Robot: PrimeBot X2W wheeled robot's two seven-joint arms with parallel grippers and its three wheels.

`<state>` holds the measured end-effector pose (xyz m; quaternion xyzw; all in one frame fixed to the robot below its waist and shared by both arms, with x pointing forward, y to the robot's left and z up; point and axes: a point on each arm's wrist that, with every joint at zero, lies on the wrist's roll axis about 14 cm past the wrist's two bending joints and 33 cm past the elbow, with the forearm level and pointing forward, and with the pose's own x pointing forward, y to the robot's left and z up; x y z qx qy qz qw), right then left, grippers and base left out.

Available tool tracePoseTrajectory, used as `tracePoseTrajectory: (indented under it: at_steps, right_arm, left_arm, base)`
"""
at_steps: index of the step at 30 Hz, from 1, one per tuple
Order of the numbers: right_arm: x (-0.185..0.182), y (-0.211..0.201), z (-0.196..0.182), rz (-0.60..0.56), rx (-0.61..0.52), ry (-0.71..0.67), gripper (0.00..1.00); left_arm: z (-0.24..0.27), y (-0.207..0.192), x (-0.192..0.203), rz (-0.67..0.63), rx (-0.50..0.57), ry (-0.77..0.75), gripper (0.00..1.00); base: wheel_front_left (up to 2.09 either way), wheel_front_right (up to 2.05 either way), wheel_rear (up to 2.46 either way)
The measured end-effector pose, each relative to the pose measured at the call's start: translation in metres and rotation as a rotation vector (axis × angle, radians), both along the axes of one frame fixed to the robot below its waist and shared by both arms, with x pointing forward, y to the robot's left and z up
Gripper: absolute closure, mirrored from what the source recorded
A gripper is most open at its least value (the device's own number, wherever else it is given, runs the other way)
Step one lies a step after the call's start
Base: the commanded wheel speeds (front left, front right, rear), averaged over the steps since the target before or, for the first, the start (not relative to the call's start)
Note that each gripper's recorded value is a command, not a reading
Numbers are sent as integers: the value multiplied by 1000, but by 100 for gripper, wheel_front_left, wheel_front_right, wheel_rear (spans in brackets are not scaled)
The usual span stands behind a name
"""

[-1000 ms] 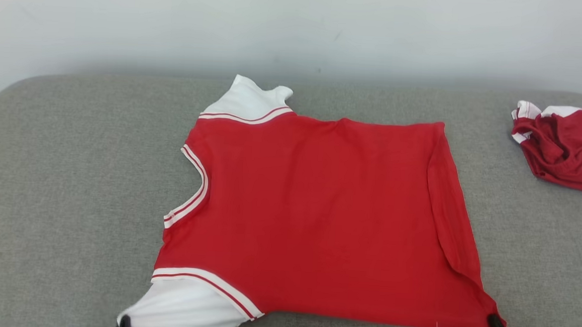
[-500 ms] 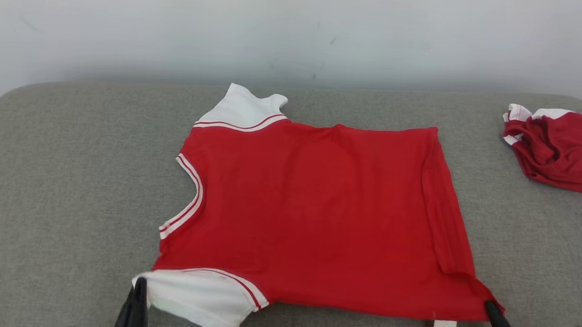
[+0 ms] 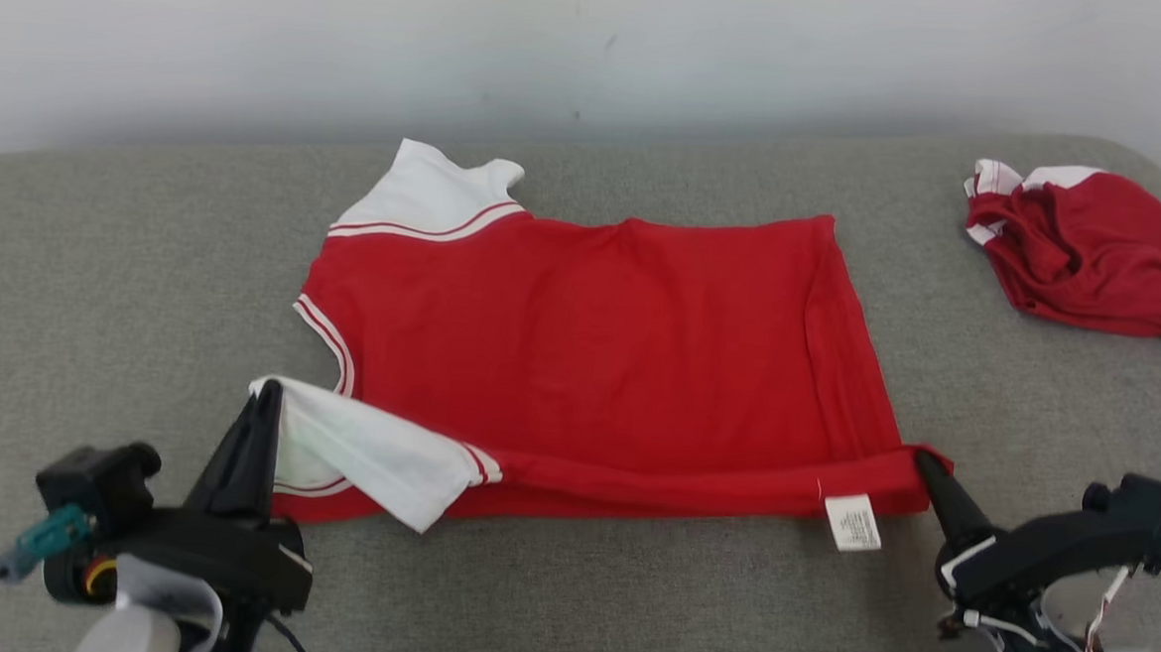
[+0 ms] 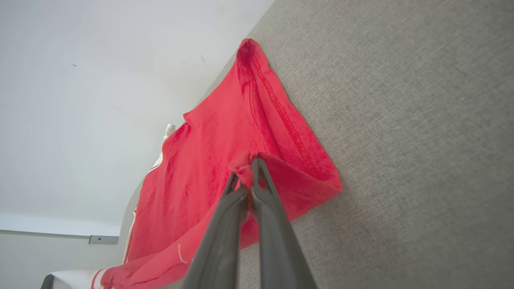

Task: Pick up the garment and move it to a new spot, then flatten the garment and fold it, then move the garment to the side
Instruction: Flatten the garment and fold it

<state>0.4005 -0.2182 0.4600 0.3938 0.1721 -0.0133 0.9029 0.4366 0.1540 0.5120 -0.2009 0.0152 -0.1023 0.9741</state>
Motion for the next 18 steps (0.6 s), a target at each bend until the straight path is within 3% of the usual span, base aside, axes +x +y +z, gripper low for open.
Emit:
tracePoseTrajectory:
  at_steps: [12, 13, 14, 15, 16, 17, 18]
  right_arm:
    - [49, -2, -9, 2, -54, 45, 100]
    - [52, -1, -8, 2, -57, 40, 93]
    - [55, 0, -8, 2, -64, 36, 59]
    - [57, 2, -8, 4, -64, 35, 54]
    - [59, 4, -8, 6, -63, 36, 27]
    - [59, 5, -9, 7, -63, 35, 0]
    - [60, 7, -9, 10, -64, 33, 0]
  left_arm:
    - [-37, -3, 47, -39, 78, 117, 100]
    - [-39, -3, 49, -41, 80, 121, 100]
    - [-41, -2, 50, -38, 83, 125, 100]
    - [-44, -1, 50, -34, 88, 131, 100]
    - [-46, 1, 51, -32, 100, 134, 85]
    - [-46, 2, 51, -28, 110, 130, 0]
    - [-45, 3, 51, -22, 109, 123, 0]
  base:
    - [0, 0, 0]
    - [0, 0, 0]
    - [0, 0, 0]
    - [0, 0, 0]
    - [0, 0, 0]
    - [0, 0, 0]
    - [0, 0, 0]
